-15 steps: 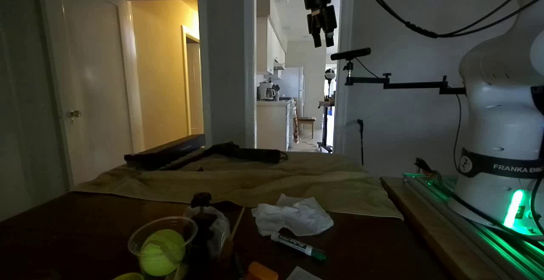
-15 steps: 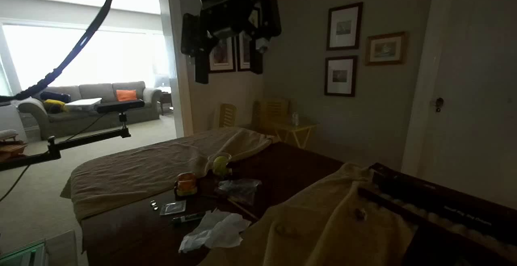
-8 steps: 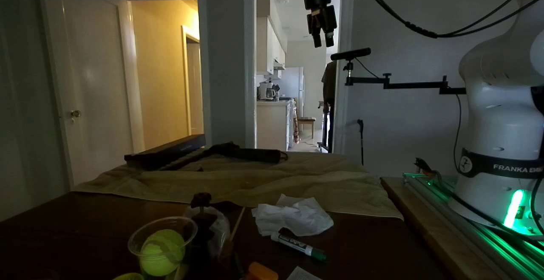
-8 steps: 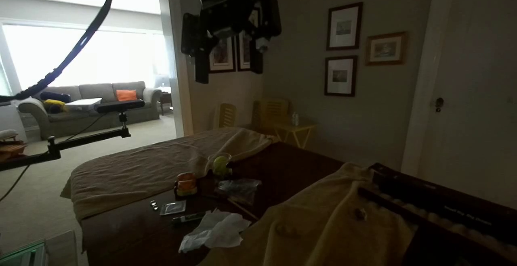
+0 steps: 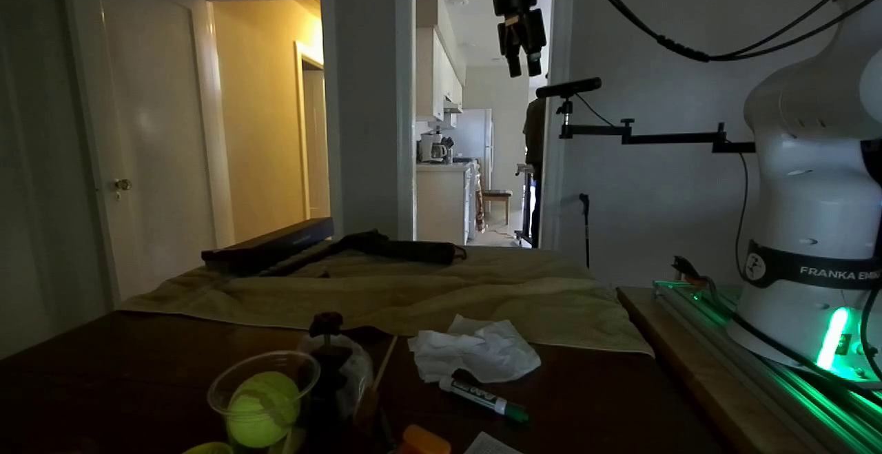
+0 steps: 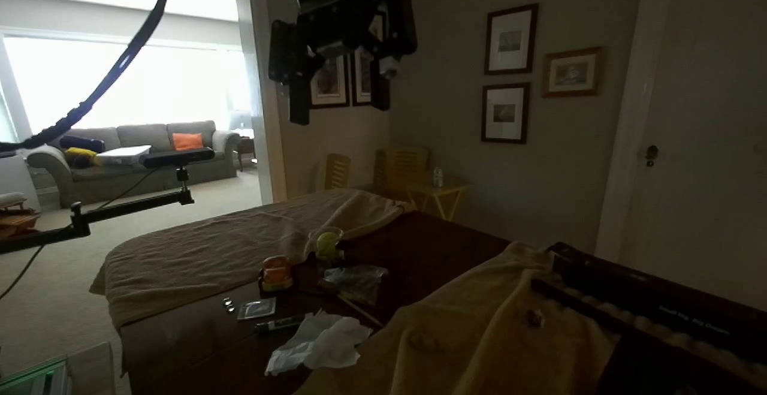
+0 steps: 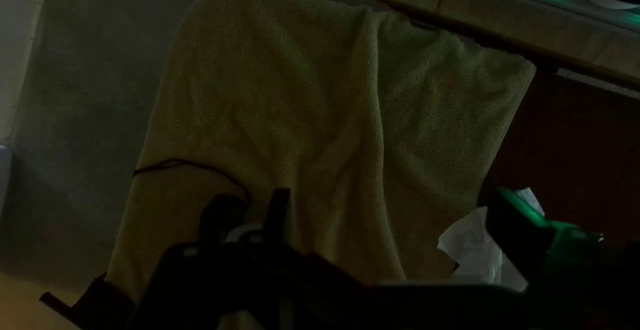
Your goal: Pick up the napkin and wipe the table
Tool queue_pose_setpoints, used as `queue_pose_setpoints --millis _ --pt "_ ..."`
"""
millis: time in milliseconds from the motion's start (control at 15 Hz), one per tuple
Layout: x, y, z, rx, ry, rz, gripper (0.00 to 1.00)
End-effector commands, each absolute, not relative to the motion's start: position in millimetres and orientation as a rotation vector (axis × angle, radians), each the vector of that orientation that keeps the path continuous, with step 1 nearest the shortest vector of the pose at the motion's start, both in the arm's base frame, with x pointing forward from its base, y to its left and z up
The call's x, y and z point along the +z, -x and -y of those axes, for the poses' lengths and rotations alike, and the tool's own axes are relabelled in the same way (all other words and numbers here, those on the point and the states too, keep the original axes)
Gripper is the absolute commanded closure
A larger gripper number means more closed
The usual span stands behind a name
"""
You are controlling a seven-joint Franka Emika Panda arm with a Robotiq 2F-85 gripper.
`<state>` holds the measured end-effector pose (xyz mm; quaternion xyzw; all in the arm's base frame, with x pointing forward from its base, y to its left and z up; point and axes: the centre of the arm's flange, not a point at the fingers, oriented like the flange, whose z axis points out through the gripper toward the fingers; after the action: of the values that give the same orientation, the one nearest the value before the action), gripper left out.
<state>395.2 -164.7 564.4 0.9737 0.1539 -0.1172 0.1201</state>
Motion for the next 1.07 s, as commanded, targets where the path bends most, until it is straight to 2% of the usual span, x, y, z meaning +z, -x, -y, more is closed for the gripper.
queue_pose_setpoints --millis 0,467,1000 --pt "560.6 -397.3 186.5 -0.318 -2.841 -0.501 0.00" --pt "539.8 -412.7 222.1 -0.231 -2.813 -0.665 0.00" --pt "457.1 -447.2 172.3 -0.221 -2.743 -0.830 0.00"
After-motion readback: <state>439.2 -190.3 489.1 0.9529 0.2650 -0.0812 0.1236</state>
